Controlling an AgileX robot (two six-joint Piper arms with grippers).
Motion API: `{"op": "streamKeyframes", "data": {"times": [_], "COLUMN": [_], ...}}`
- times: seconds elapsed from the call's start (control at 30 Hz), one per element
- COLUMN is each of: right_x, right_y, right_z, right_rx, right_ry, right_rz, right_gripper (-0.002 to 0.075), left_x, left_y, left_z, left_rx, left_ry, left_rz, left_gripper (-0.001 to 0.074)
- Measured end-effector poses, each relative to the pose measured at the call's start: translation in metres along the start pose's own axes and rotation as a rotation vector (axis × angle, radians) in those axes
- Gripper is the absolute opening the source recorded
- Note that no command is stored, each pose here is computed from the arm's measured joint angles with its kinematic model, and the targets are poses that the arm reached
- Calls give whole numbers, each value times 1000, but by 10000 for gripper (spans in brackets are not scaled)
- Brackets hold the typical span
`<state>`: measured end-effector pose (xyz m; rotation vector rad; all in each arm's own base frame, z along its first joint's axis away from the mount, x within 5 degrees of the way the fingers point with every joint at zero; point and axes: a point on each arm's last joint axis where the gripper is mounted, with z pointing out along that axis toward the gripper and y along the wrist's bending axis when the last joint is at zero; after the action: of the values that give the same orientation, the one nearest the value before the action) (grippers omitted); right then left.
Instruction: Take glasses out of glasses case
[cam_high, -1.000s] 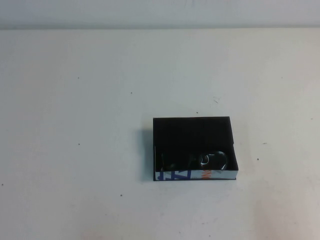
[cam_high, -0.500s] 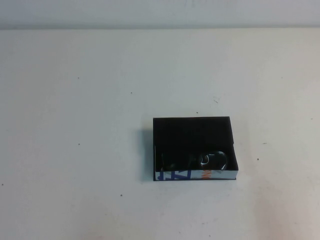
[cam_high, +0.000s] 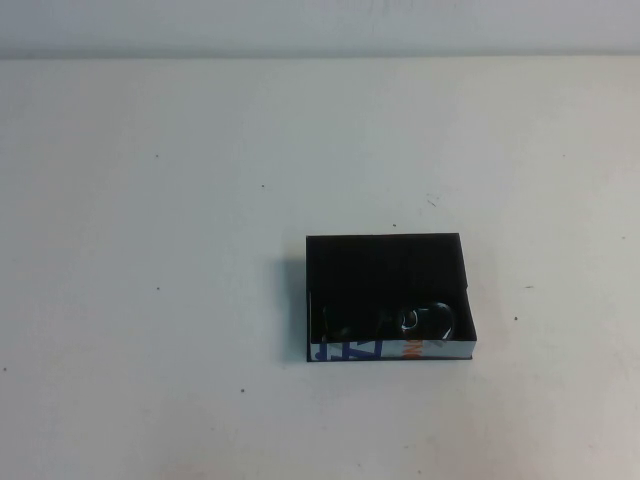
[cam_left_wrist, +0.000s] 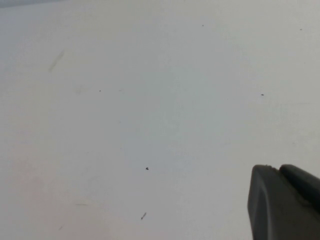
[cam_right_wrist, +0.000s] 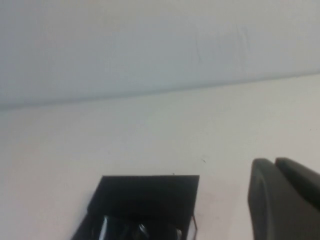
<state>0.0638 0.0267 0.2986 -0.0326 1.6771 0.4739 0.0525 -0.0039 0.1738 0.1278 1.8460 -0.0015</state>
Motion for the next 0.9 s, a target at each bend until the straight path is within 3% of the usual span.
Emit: {"op": "streamKeyframes", "data": {"times": [0.17, 0.4, 0.7, 0.9], "right_x": [-42, -78, -54, -27], "right_y": [11, 19, 41, 48], "right_z": [34, 91, 169, 219], "right_rx": [-38, -213, -549, -588], "right_ry": [294, 622, 836, 982], "right_rz": [-242, -483, -788, -903], "right_gripper": [-18, -18, -18, -18], "left_x": [0, 0, 0, 0], "left_y": [0, 0, 0, 0], "left_z": [0, 0, 0, 0], "left_rx": [0, 0, 0, 0], "left_ry": [0, 0, 0, 0], "left_rz": [0, 0, 0, 0], "left_gripper": [-4, -4, -4, -4]}}
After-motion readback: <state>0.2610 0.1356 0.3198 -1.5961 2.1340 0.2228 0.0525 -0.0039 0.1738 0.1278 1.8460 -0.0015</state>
